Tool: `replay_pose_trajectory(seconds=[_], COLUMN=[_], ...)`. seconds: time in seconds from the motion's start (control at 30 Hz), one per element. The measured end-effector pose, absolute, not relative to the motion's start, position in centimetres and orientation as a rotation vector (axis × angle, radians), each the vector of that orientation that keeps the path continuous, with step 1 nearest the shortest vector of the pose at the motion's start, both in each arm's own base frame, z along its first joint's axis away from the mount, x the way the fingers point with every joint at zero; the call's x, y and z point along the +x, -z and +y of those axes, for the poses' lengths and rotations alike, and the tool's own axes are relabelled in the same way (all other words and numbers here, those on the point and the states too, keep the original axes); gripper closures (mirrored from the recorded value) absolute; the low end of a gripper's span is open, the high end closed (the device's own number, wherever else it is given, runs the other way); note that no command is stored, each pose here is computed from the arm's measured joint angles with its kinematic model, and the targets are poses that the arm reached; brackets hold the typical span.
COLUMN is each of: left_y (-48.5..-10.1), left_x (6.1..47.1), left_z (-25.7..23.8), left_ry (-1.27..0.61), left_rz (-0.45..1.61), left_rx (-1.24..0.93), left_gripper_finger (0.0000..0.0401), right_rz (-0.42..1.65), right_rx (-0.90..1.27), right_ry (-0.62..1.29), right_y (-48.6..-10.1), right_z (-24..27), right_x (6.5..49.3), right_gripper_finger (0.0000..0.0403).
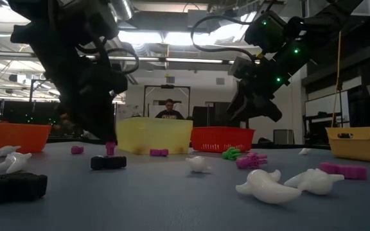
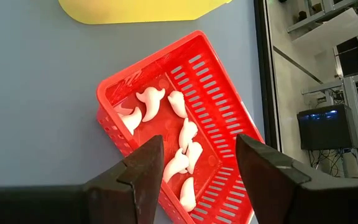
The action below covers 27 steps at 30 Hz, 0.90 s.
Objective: Sort Halloween decoration
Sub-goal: Put the pink skeleton toy into the yellow bin
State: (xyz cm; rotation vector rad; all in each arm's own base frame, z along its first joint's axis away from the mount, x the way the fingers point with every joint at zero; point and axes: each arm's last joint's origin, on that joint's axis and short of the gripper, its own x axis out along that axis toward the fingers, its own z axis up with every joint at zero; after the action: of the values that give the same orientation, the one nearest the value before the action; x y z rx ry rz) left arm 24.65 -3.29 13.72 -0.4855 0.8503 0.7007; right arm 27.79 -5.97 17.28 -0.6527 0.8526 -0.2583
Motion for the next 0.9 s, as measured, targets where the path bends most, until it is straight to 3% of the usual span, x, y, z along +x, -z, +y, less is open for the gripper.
replay_pose_trajectory(seconds=[0.23, 0.9], left_y=[-13.60, -13.55], left_x=[24.55, 24.53], left_z=[-3.27, -3.37], left_ry=[-0.700, -0.674], left_rz=[0.852, 0.875], left_rx=[-0.485, -0.509], left_gripper_finger=[0.0278, 0.0394], right_rz=[0.852, 0.853], right_rx=[-0.653, -0.653], right_ry=[0.258, 0.258], right_y=[-17.28, -17.28], right_z=[-5.97, -5.96], right_x=[27.79, 27.79], right_gripper_finger=[0.0203, 0.0203])
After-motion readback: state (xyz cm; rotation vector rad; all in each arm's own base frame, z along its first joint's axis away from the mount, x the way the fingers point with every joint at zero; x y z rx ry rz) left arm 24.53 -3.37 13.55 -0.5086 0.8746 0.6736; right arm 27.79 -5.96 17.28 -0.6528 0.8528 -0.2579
